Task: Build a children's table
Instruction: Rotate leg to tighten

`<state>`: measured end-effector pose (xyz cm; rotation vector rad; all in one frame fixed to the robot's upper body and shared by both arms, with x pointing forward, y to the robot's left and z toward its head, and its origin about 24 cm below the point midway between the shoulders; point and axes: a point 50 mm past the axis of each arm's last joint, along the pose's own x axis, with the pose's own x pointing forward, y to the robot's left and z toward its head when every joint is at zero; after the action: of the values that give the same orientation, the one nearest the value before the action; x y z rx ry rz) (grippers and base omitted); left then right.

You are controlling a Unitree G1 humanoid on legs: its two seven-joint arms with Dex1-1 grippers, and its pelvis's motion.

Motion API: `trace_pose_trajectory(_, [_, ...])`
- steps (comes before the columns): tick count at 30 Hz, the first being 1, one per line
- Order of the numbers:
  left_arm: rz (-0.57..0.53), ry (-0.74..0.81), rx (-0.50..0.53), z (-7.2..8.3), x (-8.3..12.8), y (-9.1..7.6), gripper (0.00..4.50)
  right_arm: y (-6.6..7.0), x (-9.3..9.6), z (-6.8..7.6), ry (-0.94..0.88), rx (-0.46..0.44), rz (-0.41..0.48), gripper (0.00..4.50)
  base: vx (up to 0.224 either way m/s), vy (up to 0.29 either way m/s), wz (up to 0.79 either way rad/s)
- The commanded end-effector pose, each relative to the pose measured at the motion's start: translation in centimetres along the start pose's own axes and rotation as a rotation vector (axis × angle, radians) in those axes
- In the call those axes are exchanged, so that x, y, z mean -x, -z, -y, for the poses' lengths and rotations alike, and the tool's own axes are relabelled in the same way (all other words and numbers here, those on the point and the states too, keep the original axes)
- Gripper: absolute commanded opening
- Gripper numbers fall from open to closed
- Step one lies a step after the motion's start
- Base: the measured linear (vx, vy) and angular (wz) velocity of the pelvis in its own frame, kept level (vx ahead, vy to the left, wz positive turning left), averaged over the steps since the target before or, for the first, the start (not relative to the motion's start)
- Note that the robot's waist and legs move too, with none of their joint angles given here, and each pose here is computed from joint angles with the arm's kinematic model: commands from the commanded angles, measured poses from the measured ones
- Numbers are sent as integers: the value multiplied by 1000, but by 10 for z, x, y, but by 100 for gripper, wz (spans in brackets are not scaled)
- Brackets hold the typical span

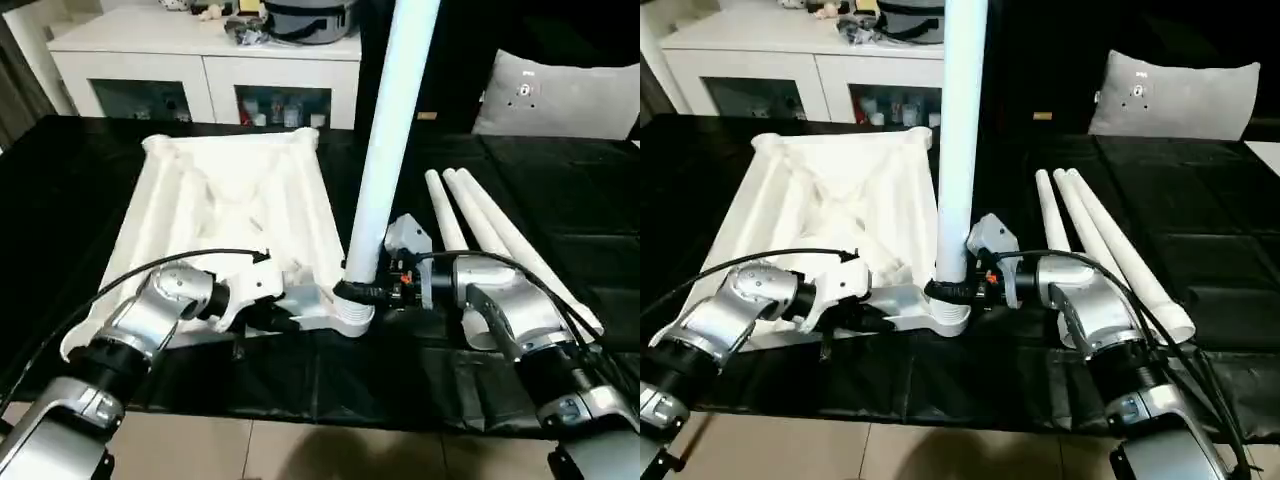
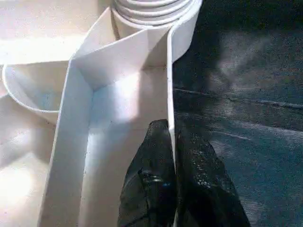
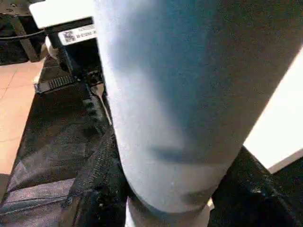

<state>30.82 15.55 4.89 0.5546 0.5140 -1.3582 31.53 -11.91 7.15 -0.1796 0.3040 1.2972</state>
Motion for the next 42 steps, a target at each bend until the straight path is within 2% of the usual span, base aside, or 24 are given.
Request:
trace_pose_trajectory(1, [4, -68, -56, -12, 11, -13, 0, 42, -11, -17, -82, -130, -173, 187, 0, 0, 0])
trace_pose_trajectory(7, [46, -85, 8, -8, 13, -8, 0, 41, -14, -20, -48, -167, -136, 187, 0, 0, 0])
trace_pose_trajectory(10, [71, -140, 72, -5, 9, -7, 0, 43, -15, -17, 83, -179, -145, 187, 0, 0, 0])
trace_pose_trajectory(11, [90, -206, 155, -1, 4, -8, 0, 44, -16, -15, 193, -196, -163, 187, 0, 0, 0])
trace_pose_trajectory(13, [122, -278, 232, 5, -5, -13, 0, 44, -18, -14, 297, -247, -163, 187, 0, 0, 0])
trace_pose_trajectory(16, [189, -364, 333, 15, -23, -29, 0, 41, -23, -10, 429, -305, -161, 187, 0, 0, 0])
trace_pose_trajectory(17, [196, -379, 337, 18, -30, -36, 0, 39, -26, -8, 465, -315, -157, 187, 0, 0, 0])
trace_pose_trajectory(18, [196, -379, 337, 18, -30, -36, 0, 39, -26, -8, 465, -315, -157, 187, 0, 0, 0])
trace_pose_trajectory(19, [195, -370, 323, 22, -40, -45, 0, 37, -31, -6, 497, -321, -154, 187, 0, 0, 0])
trace_pose_trajectory(22, [127, -350, 217, 29, -54, -60, 0, 33, -43, 0, 599, -369, -148, 187, 0, 0, 0])
trace_pose_trajectory(29, [80, -403, 220, 28, -46, -55, 0, 33, -44, -1, 609, -389, -174, 187, 0, 0, 0])
trace_pose_trajectory(30, [80, -411, 222, 28, -45, -55, 0, 33, -44, -2, 600, -386, -171, 222, 0, 0, 0])
trace_pose_trajectory(32, [84, -417, 226, 27, -44, -55, 0, 32, -44, -2, 593, -389, -159, 257, 0, 0, 0])
trace_pose_trajectory(35, [97, -432, 220, 25, -42, -56, 0, 31, -44, 0, 607, -383, -138, 266, 0, 0, 0])
trace_pose_trajectory(36, [99, -434, 217, 24, -41, -55, 0, 31, -42, 1, 609, -372, -135, 284, 0, 0, 0])
trace_pose_trajectory(42, [101, -446, 170, 18, -34, -51, 0, 24, -33, -2, 543, -273, -85, 327, 0, 0, 0])
